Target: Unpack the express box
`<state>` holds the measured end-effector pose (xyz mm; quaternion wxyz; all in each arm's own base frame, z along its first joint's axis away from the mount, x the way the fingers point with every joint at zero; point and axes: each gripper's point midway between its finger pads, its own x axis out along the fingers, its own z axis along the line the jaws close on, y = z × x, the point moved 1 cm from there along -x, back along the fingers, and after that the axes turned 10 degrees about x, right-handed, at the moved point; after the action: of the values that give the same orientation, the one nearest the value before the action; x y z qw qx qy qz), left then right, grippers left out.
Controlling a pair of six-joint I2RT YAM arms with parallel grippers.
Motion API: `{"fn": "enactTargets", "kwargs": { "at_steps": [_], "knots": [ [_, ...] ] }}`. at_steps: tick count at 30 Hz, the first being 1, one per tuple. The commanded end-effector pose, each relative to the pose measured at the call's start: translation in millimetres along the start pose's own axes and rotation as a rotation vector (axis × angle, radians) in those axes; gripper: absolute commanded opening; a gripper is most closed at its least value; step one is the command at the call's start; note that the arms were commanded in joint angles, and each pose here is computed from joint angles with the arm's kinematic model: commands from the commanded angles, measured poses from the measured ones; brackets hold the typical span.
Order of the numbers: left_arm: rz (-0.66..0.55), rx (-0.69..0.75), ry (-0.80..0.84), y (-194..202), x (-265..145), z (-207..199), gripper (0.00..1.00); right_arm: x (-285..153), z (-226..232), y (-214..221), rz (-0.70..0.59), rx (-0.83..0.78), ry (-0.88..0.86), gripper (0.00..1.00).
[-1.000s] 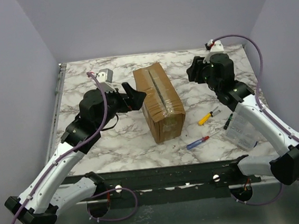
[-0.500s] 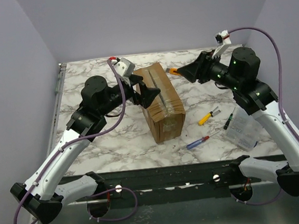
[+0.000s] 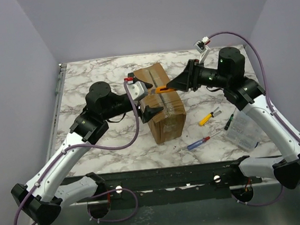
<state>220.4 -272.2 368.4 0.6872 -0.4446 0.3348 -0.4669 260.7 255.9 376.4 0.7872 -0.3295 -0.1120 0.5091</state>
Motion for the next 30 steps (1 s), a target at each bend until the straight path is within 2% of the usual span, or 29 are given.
{"fn": "enactTargets", "kwargs": {
  "at_steps": [1,7,12,14,17,21,27,30],
  "knots": [
    [-0.015,0.04,0.084,11.1,14.8,-11.2,0.99,5.7,3.7,16.5,0.092,0.003,-0.046,0.01],
    [0.032,0.015,0.054,37.6,23.8,-9.2,0.96,17.8,9.2,29.9,0.157,0.017,-0.078,0.01],
    [0.097,0.037,-0.073,61.2,15.2,2.5,0.95,23.6,15.1,33.8,0.176,0.018,-0.09,0.01],
    [0.084,0.052,-0.111,61.4,11.8,4.8,0.88,25.3,17.6,37.2,0.188,0.011,-0.1,0.01],
    [0.075,0.056,-0.139,56.6,8.0,7.4,0.69,26.2,17.4,38.8,0.193,0.013,-0.097,0.01],
    [0.08,0.045,-0.173,59.9,7.2,11.1,0.59,25.2,25.3,38.6,0.204,0.006,-0.121,0.01],
    [0.054,0.035,-0.151,56.6,9.2,6.8,0.6,29.7,26.0,42.3,0.231,0.003,-0.123,0.01],
    [0.038,0.03,-0.131,52.1,9.9,3.5,0.56,33.8,22.9,42.1,0.229,0.007,-0.114,0.01]
  ]
}}
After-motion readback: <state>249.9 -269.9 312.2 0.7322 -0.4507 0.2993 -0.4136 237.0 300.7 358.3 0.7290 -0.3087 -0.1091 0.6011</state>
